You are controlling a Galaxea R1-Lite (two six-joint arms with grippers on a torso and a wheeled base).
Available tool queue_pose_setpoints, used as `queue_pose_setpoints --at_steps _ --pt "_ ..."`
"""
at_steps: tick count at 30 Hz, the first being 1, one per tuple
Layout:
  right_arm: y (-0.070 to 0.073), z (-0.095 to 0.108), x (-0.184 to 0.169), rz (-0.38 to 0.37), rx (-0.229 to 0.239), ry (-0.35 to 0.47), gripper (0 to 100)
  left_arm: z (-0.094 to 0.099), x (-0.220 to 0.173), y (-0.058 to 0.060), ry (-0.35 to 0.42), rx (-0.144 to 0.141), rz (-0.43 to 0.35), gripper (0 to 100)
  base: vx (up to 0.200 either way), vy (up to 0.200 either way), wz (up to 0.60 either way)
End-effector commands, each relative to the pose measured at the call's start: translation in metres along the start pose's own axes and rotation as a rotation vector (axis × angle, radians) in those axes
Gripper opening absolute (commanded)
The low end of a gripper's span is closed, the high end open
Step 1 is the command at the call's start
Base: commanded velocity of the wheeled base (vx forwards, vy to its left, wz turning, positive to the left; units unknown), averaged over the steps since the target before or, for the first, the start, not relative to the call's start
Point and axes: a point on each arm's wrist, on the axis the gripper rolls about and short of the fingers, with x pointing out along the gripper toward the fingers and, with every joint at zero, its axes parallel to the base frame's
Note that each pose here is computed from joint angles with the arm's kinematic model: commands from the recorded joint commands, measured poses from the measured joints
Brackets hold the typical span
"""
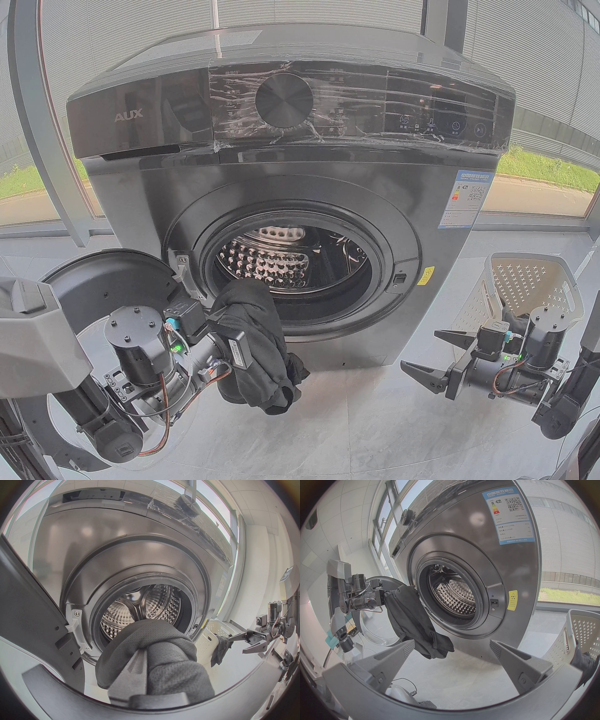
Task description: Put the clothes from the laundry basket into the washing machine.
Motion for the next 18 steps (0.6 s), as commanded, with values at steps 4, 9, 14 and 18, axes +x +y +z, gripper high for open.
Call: queue_pose_setpoints --at_steps 4,9,14,18 --pt "0.0006 -0.0014 -0.0002 0.003 0.002 0.007 100 -0.0015 0.0006 0.0002 0.005 0.000 0.002 0 0.000 0.000 0.00" --pt "0.0007 0.0016 -0.0049 -0.003 -0.001 -0.007 100 0.0002 0.0019 -0.0030 -0.006 -0.002 -0.009 0 0.000 0.000 0.00" --pt "0.0052 0.0083 -0.0091 0.011 -0.012 -0.039 100 -0.0014 0.0007 -0.0070 0.001 -0.005 -0.023 0 0.000 0.000 0.00" --pt "0.0093 0.0083 -0.0073 0.029 -0.021 -0.038 100 -0.0030 0.0057 -0.0076 0.001 -0.011 -0.025 0 0.000 0.000 0.00"
